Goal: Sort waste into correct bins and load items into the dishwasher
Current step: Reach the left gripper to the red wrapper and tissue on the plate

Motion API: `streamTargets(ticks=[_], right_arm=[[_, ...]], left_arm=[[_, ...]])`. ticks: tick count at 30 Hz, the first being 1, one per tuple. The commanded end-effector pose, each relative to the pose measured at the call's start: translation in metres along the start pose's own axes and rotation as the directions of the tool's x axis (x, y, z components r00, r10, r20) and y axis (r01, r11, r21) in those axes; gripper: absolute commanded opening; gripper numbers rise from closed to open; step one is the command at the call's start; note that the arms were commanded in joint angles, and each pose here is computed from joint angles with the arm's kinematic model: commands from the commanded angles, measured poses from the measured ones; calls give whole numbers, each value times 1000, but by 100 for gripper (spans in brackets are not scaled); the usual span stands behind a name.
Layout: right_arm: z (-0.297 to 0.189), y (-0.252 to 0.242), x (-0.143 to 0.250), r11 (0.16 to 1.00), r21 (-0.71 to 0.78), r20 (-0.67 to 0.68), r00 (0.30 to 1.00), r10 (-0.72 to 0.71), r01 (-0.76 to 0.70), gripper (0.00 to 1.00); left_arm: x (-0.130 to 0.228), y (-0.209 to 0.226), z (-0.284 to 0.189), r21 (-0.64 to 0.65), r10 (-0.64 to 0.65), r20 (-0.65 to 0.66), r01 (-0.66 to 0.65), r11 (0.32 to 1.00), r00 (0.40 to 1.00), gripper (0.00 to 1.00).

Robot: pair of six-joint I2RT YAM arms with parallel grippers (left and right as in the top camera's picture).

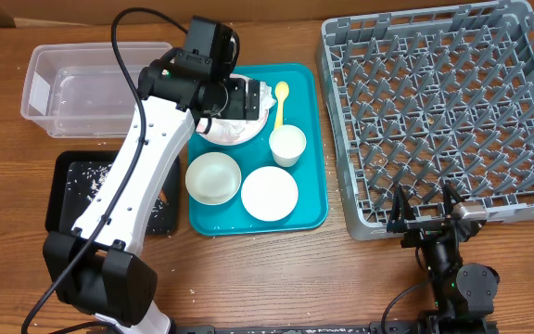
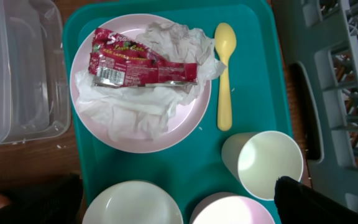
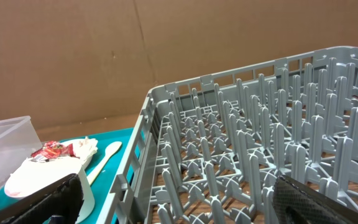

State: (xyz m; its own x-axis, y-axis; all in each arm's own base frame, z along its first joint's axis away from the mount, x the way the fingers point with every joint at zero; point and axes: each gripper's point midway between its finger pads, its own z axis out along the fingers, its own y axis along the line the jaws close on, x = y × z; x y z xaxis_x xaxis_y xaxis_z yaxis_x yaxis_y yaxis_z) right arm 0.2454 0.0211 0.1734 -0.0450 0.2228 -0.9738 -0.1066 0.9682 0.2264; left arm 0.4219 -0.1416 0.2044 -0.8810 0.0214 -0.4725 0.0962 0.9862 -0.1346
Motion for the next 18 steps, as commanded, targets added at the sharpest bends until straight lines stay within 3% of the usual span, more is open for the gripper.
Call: streamTargets(ticks=[1,4,8,15,18], right_arm=[[0,-1,2,1000,2,4,1000,-1,1,100],[0,-1,2,1000,1,4,1000,-1,1,100],[0,-1,2,1000,1,4,1000,-1,1,100],[0,-1,2,1000,1,4,1000,-1,1,100],[0,-1,2,1000,1,4,1000,-1,1,100]], left_arm=[[-19,-3,-14,23,13,46,-14,1000,999,98],[-25,5,-32,12,-4,41,4,1000,999,94],[-33,10,-55,57,20,40,-22,998,999,100],[-68,4,-51,72,22,169,-34,997,985,100],[-84,-3,-34,63,145,218,-162,985,965,100]])
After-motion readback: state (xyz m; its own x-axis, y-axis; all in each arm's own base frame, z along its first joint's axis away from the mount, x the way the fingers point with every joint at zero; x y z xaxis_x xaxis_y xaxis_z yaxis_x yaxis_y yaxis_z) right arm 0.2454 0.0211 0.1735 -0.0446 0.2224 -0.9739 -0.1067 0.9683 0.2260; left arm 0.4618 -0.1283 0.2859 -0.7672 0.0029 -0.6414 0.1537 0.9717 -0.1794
